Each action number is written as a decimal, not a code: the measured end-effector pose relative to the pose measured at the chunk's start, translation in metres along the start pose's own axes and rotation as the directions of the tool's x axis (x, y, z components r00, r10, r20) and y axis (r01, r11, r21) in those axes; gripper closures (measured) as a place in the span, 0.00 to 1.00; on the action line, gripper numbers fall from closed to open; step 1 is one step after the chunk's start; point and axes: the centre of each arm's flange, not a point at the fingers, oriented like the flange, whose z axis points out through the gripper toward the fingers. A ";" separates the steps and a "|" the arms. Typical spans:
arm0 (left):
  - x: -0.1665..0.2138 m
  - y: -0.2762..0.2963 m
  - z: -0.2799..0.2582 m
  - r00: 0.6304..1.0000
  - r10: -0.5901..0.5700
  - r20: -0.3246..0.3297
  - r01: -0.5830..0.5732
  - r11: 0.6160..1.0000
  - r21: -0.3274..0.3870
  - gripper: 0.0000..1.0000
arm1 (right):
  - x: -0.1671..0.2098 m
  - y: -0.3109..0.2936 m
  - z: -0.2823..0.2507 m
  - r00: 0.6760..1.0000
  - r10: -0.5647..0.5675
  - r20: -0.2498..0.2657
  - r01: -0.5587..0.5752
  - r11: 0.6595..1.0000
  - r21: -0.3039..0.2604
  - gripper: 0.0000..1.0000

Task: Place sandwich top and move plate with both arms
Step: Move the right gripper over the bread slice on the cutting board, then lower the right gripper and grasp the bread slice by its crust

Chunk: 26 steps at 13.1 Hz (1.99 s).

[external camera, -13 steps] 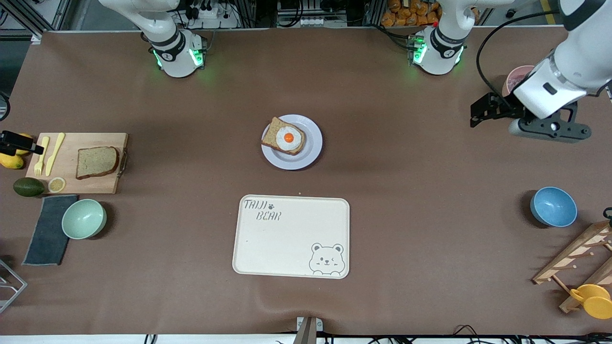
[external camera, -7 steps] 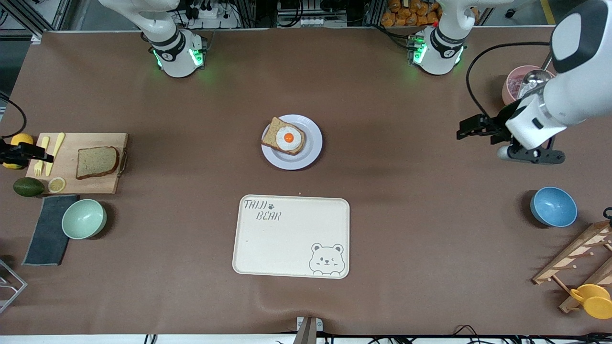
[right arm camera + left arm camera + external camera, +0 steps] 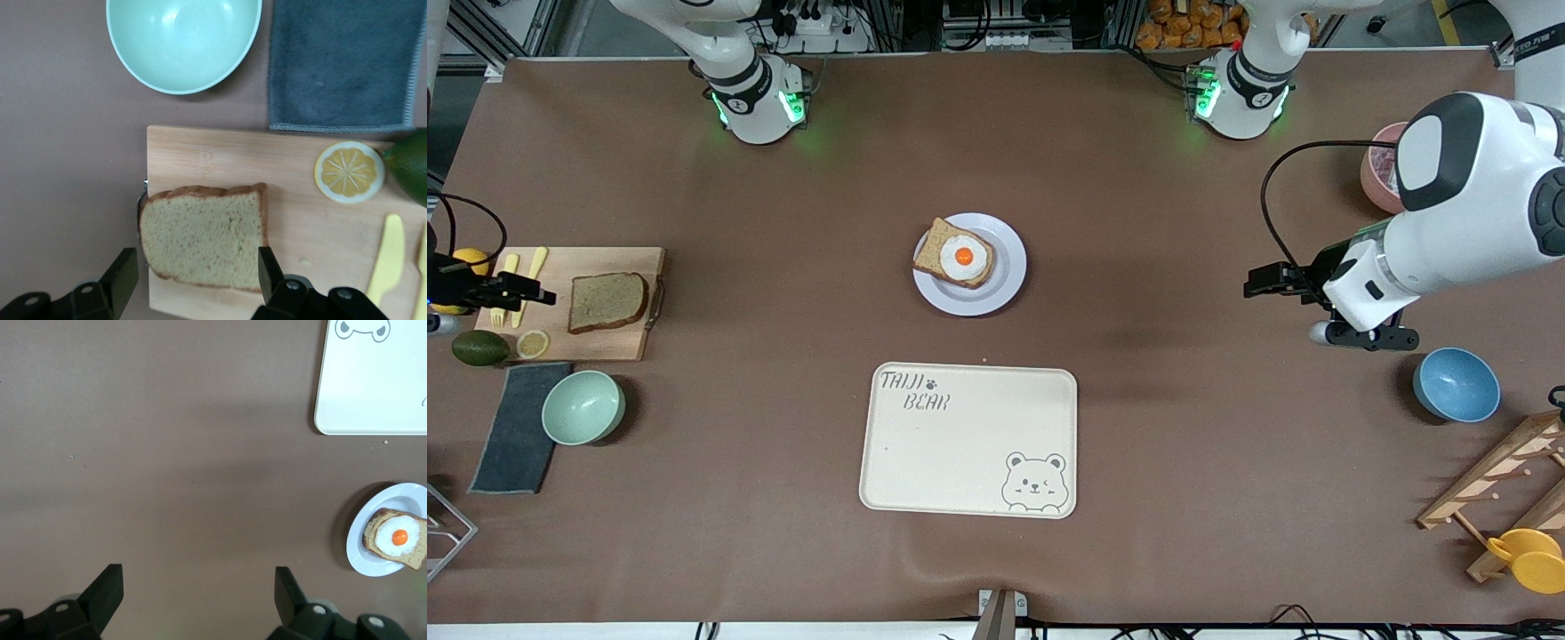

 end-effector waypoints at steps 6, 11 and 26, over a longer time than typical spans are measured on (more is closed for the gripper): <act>0.007 -0.010 0.016 0.997 -0.025 -0.067 0.024 1.000 -0.010 0.00 | -0.004 0.032 0.053 0.999 -0.052 -0.006 0.052 0.999 0.003 0.26; 0.009 -0.019 0.020 0.992 -0.082 -0.091 0.075 0.994 -0.085 0.00 | -0.005 0.045 0.090 0.993 -0.111 -0.031 0.112 0.994 0.020 0.35; 0.010 -0.031 0.025 0.985 -0.143 -0.092 0.127 0.979 -0.161 0.00 | 0.004 0.037 0.076 0.993 -0.110 -0.038 0.114 0.988 0.104 0.96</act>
